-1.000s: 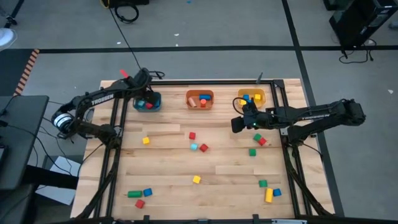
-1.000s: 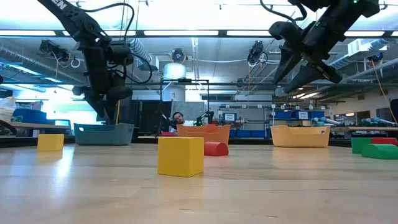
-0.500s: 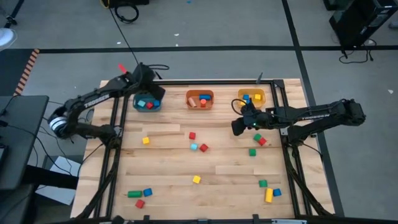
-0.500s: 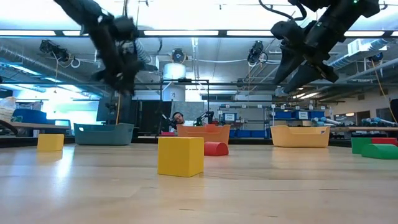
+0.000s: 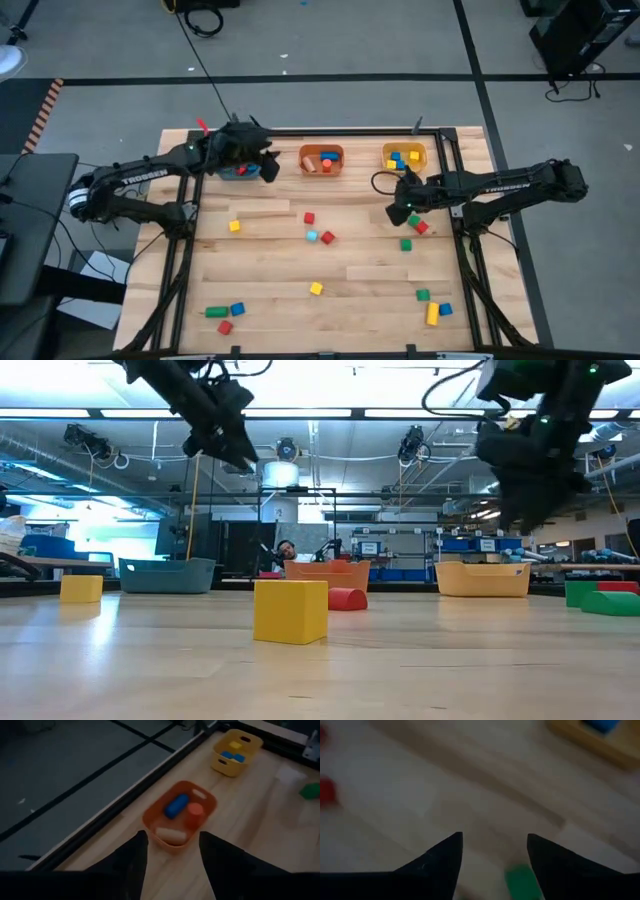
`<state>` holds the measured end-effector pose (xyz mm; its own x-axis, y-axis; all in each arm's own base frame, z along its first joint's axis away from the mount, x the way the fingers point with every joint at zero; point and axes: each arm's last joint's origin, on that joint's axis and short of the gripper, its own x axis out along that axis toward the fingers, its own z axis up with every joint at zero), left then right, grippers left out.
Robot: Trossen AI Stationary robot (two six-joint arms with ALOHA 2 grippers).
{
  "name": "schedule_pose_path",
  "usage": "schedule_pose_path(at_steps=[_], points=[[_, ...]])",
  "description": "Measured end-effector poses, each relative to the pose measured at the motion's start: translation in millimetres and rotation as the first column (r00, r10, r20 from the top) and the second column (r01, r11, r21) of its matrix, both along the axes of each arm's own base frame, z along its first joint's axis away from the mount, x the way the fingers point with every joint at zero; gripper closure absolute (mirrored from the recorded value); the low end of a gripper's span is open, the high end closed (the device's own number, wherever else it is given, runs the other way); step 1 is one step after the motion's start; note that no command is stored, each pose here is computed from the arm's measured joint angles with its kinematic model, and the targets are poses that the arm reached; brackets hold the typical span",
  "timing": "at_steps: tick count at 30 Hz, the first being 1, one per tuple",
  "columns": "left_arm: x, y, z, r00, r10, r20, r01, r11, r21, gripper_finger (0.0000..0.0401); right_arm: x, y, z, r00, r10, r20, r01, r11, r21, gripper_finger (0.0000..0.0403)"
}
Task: Sort blocks by size
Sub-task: Put the green cube block into the yellow bin
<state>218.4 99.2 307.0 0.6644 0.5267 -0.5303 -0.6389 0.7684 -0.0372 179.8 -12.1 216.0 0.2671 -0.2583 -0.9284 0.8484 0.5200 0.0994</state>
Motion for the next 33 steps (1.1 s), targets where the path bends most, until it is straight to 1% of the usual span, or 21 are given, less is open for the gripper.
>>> schedule_pose_path(at_steps=[3,7,11,14,17,19,24,28,31,33], points=[[3.7,-8.3,0.6,1.000,-0.003,-0.005,0.003,1.000,0.026,0.0214,-7.7,1.1,-2.3,0.996,0.020,-0.082,-0.015,0.998,0.065,0.0139],[7.1,-14.2,2.9,1.000,-0.002,0.013,0.001,0.999,0.054,0.0214,-14.7,1.4,-3.6,0.987,0.037,-0.158,-0.026,0.997,0.073,0.0110],[10.3,-18.3,5.4,0.999,-0.024,0.041,0.021,0.998,0.067,0.0214,-14.6,1.8,-3.6,0.976,0.134,-0.174,-0.122,0.989,0.078,0.0091],[11.9,-19.1,7.5,0.998,-0.030,0.064,0.025,0.997,0.075,0.0214,-13.7,2.4,-5.0,0.958,0.211,-0.192,-0.196,0.976,0.093,0.0089],[13.2,-18.7,10.2,0.995,-0.030,0.095,0.022,0.996,0.085,0.0214,-10.0,2.5,-10.9,0.936,0.266,-0.229,-0.248,0.963,0.105,0.0096],[13.8,-18.5,11.3,0.994,-0.031,0.108,0.021,0.996,0.089,0.0214,-7.2,2.3,-20.3,0.920,0.291,-0.262,-0.267,0.956,0.124,0.0103],[15.0,-18.7,13.3,0.990,-0.048,0.133,0.036,0.995,0.089,0.0214,-5.6,1.2,-47.2,0.896,0.302,-0.325,-0.241,0.946,0.215,0.0114],[15.8,-18.8,14.8,0.987,-0.060,0.151,0.046,0.995,0.090,0.0214,-5.2,0.9,-61.7,0.889,0.303,-0.344,-0.233,0.945,0.231,0.0123],[15.7,-18.8,14.6,0.987,-0.060,0.149,0.047,0.995,0.089,0.0214,-4.1,0.9,-67.4,0.895,0.305,-0.326,-0.239,0.944,0.227,0.0149],[15.7,-18.8,14.6,0.987,-0.060,0.150,0.047,0.995,0.089,0.0214,-3.0,0.9,-69.2,0.904,0.303,-0.301,-0.243,0.945,0.221,0.0182]])
